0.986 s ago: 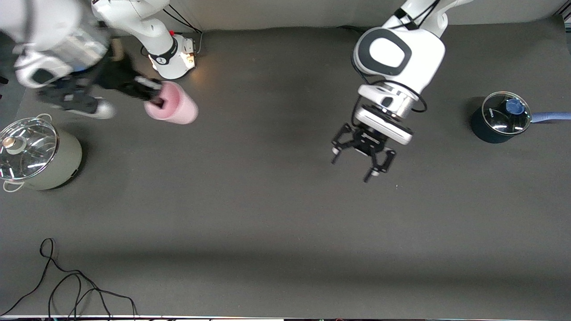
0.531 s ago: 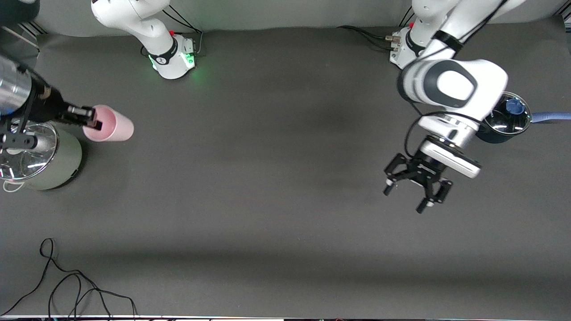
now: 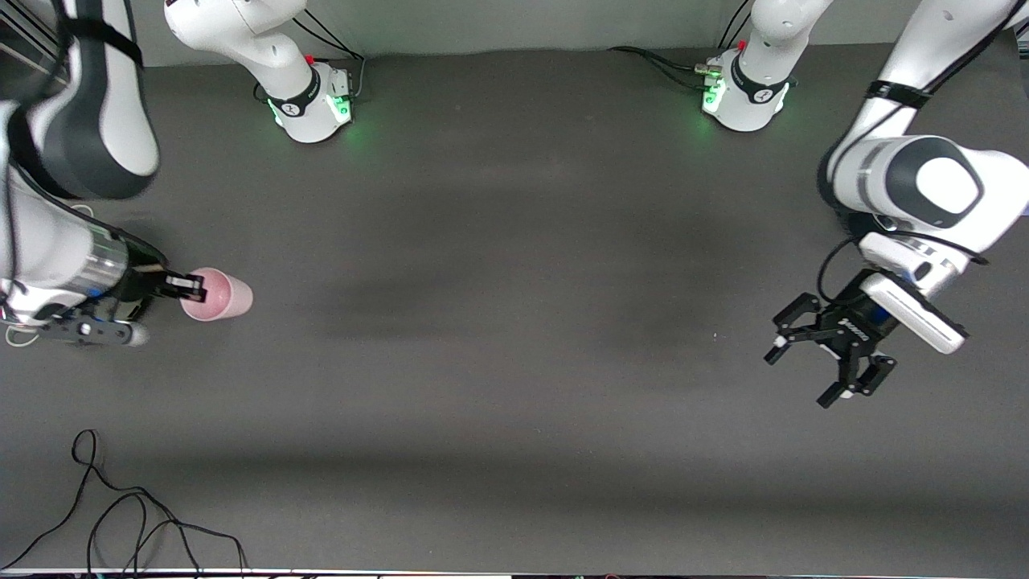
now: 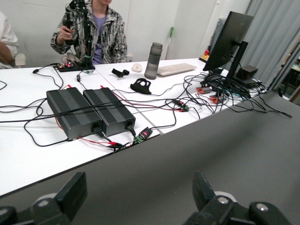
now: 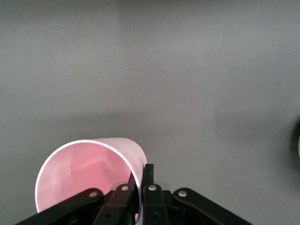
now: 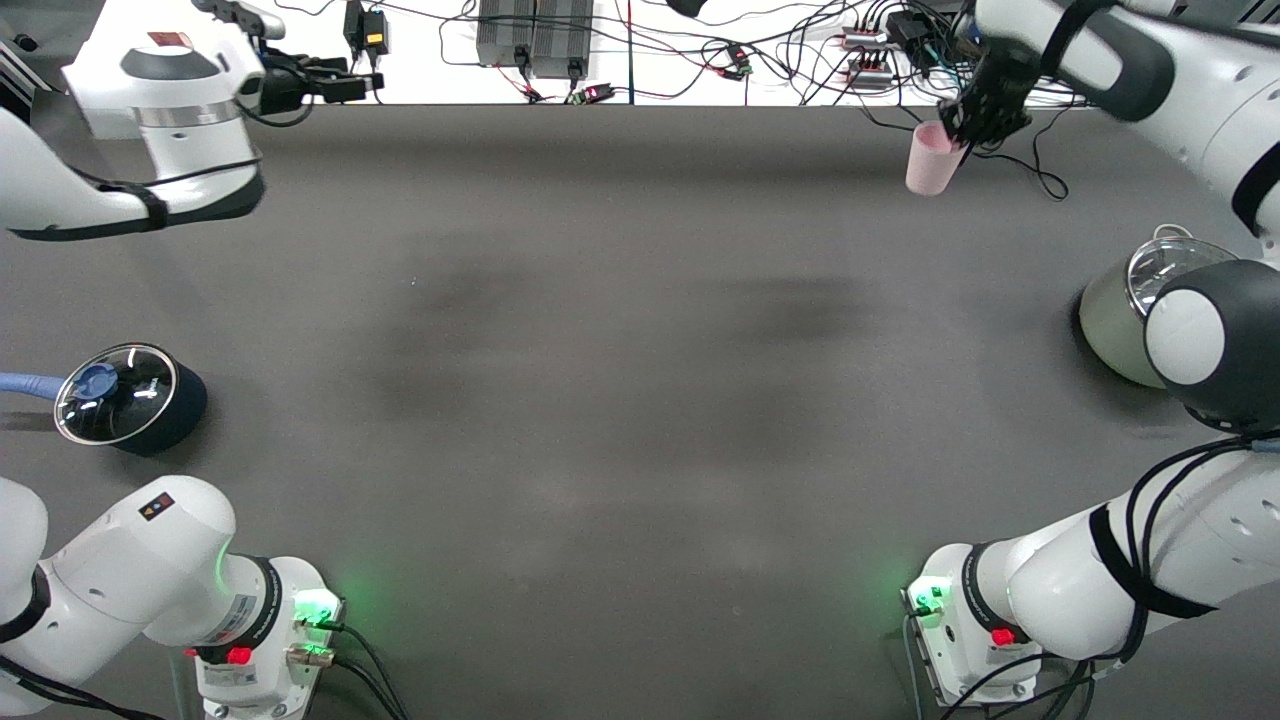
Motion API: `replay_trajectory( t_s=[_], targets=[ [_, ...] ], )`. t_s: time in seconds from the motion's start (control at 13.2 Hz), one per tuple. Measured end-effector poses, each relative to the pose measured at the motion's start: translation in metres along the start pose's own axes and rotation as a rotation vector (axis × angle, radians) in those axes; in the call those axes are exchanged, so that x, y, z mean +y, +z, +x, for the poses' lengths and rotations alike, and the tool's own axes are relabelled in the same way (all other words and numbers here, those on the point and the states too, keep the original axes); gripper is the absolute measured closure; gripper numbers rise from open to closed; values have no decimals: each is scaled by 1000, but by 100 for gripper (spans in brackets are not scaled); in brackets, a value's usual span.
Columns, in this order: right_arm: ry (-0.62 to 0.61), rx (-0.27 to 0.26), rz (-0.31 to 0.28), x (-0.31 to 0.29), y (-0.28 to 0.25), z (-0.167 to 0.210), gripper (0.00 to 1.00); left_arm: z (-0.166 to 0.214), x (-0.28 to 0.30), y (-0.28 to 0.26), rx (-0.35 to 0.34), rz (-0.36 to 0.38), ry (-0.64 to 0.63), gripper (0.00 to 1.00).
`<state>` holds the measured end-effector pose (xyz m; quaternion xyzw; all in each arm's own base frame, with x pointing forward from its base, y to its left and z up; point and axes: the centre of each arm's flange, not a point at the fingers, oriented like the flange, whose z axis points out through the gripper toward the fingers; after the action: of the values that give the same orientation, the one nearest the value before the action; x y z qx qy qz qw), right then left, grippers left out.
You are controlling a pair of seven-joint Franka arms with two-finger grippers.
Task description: Transfer pink cup from left to right arm
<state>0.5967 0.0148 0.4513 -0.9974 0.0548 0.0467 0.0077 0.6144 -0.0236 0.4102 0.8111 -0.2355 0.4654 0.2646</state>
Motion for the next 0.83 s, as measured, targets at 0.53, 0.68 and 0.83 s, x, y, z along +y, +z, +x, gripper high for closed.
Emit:
replay_trajectory(
  t_s=[0.53,0.68,0.83],
  targets=[
    [-48,149,-26,19,140,-28,95,23,-45,-54,-312,-155,-51,0],
    [-63,171,-42,17,156,-27,95,38,-47,-66,-404,-160,-73,0],
    [-69,183,-62,17,171,-24,95,51,-44,-74,-492,-147,-96,0]
  ],
)
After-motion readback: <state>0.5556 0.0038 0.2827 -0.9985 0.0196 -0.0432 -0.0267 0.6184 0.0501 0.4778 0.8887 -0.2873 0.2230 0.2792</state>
